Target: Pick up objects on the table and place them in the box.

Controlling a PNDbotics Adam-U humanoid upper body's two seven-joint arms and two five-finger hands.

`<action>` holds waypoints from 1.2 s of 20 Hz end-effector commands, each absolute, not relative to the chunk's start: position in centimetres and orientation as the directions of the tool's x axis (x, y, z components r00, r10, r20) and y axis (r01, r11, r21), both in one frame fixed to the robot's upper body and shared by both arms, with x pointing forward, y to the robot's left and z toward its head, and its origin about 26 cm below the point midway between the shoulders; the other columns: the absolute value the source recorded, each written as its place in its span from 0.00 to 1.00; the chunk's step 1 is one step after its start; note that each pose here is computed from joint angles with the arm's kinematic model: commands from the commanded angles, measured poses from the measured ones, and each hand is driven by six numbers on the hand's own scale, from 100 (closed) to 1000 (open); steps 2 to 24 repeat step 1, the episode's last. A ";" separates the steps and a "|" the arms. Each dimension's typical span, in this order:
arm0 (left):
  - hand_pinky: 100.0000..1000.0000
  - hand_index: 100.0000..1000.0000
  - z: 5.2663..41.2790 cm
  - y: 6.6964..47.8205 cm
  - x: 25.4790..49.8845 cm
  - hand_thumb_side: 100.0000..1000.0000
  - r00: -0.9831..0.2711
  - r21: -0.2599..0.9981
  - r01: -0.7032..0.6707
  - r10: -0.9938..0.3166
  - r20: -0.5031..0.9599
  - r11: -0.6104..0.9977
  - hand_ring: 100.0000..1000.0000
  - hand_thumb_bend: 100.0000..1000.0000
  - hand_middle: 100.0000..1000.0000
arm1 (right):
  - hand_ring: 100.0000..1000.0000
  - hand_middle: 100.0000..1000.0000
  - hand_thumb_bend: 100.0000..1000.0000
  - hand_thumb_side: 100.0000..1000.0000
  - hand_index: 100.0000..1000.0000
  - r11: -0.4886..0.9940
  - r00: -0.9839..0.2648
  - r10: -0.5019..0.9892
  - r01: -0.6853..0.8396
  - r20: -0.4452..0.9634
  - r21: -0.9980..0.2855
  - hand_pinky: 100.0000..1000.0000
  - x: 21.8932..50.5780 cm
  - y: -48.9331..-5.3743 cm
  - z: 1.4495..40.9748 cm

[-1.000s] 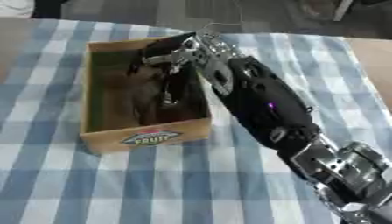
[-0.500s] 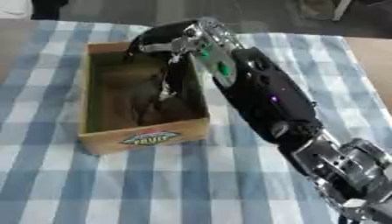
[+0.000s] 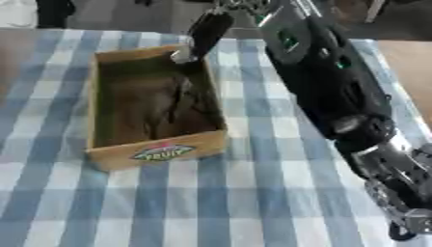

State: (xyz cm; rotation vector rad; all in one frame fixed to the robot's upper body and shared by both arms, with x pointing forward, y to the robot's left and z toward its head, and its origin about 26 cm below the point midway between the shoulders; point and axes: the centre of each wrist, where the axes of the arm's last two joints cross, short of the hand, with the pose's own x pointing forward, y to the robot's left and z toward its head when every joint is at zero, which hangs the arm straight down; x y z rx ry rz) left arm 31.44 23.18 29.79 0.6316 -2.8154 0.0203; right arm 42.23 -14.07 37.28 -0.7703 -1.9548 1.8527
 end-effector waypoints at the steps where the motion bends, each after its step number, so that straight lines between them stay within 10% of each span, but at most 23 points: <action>1: 0.92 0.94 30.6 23.7 30.9 0.72 -0.872 0.038 -0.440 -0.437 0.219 0.897 0.96 0.00 0.90 | 0.90 0.78 0.39 0.38 0.90 0.085 -0.780 0.612 0.229 -0.131 -0.970 0.80 39.9 -16.3 39.9; 24: 0.92 0.94 30.6 23.7 30.9 0.72 -0.872 0.038 -0.440 -0.437 0.219 0.897 0.96 0.00 0.90 | 0.90 0.78 0.39 0.38 0.90 0.085 -0.780 0.612 0.229 -0.131 -0.970 0.80 39.9 -16.3 39.9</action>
